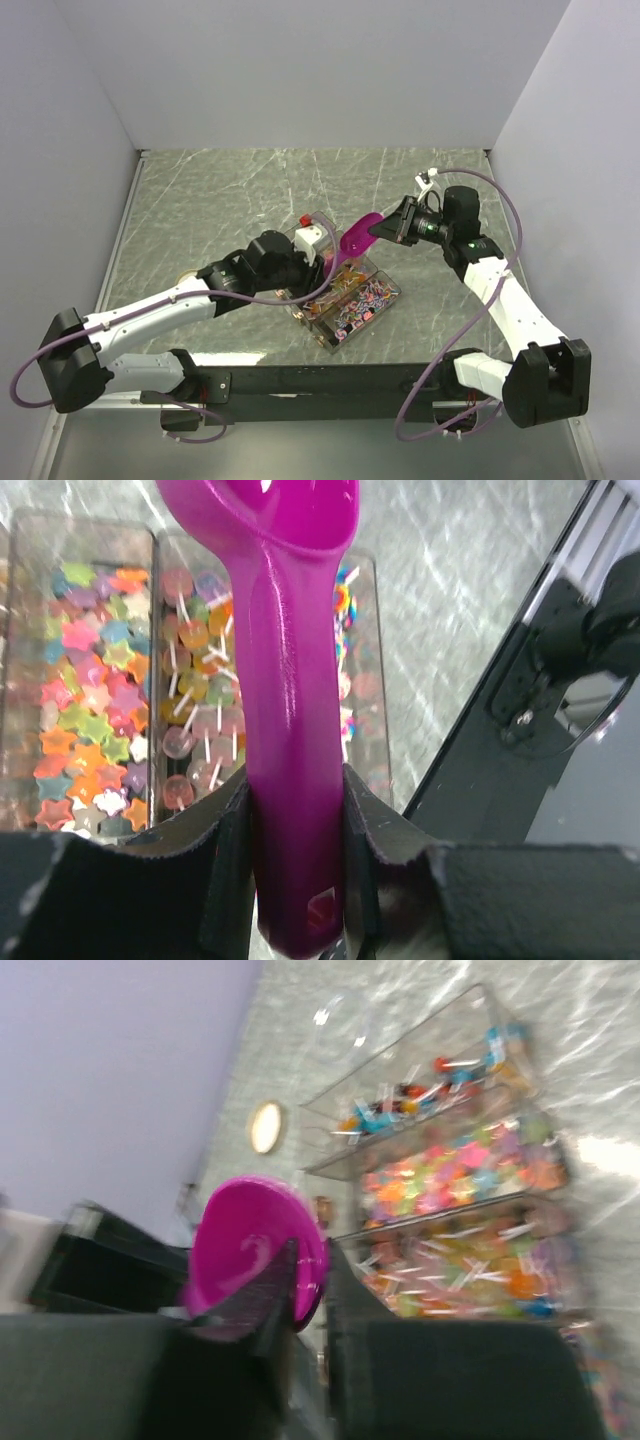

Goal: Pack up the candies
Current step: Adjust the spatula.

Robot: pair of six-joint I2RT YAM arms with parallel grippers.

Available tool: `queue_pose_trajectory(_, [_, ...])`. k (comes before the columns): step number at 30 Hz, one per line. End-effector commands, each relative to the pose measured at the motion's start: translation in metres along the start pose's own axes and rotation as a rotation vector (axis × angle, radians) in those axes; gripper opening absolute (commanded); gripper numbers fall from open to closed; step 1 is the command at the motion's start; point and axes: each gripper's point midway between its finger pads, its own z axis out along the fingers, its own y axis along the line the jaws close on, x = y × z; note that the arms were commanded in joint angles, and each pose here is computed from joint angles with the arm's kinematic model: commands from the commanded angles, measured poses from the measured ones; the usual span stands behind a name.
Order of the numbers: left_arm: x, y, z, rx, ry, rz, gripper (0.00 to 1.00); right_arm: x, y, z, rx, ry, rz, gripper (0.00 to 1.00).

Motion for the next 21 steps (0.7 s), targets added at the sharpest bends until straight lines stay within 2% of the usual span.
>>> queue_pose_trajectory(1, [-0.017, -0.008, -0.005, 0.039, -0.07, 0.032, 0.2, -0.004, 0.019, -0.003, -0.079, -0.014, -0.087, 0.08])
queue_pose_trajectory(2, [-0.018, -0.006, -0.005, 0.03, -0.079, 0.033, 0.25, -0.006, 0.017, -0.003, -0.06, -0.023, -0.06, 0.0])
queue_pose_trajectory(3, [-0.02, -0.004, -0.005, 0.023, -0.094, 0.034, 0.29, -0.006, 0.016, -0.003, -0.049, -0.028, -0.043, 0.0])
queue_pose_trajectory(4, [-0.023, 0.0, -0.005, -0.007, -0.113, 0.036, 0.41, -0.007, 0.017, -0.004, -0.036, -0.035, -0.009, 0.0])
queue_pose_trajectory(5, [-0.026, 0.003, -0.005, -0.017, -0.127, 0.041, 0.48, -0.007, 0.009, -0.004, 0.01, -0.043, 0.029, 0.0])
queue_pose_trajectory(9, [-0.041, 0.004, -0.008, -0.037, -0.211, 0.059, 0.63, -0.004, -0.002, -0.006, 0.102, -0.052, 0.16, 0.0])
queue_pose_trajectory(10, [-0.048, 0.002, -0.008, -0.047, -0.246, 0.076, 0.71, -0.002, -0.004, -0.006, 0.119, -0.052, 0.208, 0.0])
queue_pose_trajectory(12, [-0.052, 0.0, -0.007, -0.066, -0.262, 0.102, 0.76, 0.001, -0.009, -0.01, 0.174, -0.072, 0.264, 0.0])
queue_pose_trajectory(13, [-0.05, -0.008, -0.005, -0.057, -0.254, 0.136, 0.82, 0.001, -0.011, -0.012, 0.192, -0.082, 0.289, 0.0])
queue_pose_trajectory(17, [-0.045, -0.003, 0.006, -0.178, -0.24, 0.207, 0.84, 0.006, -0.015, -0.02, 0.27, -0.102, 0.4, 0.0])
queue_pose_trajectory(21, [-0.044, 0.002, 0.01, -0.264, -0.251, 0.257, 0.84, 0.008, -0.017, -0.023, 0.31, -0.094, 0.421, 0.0])
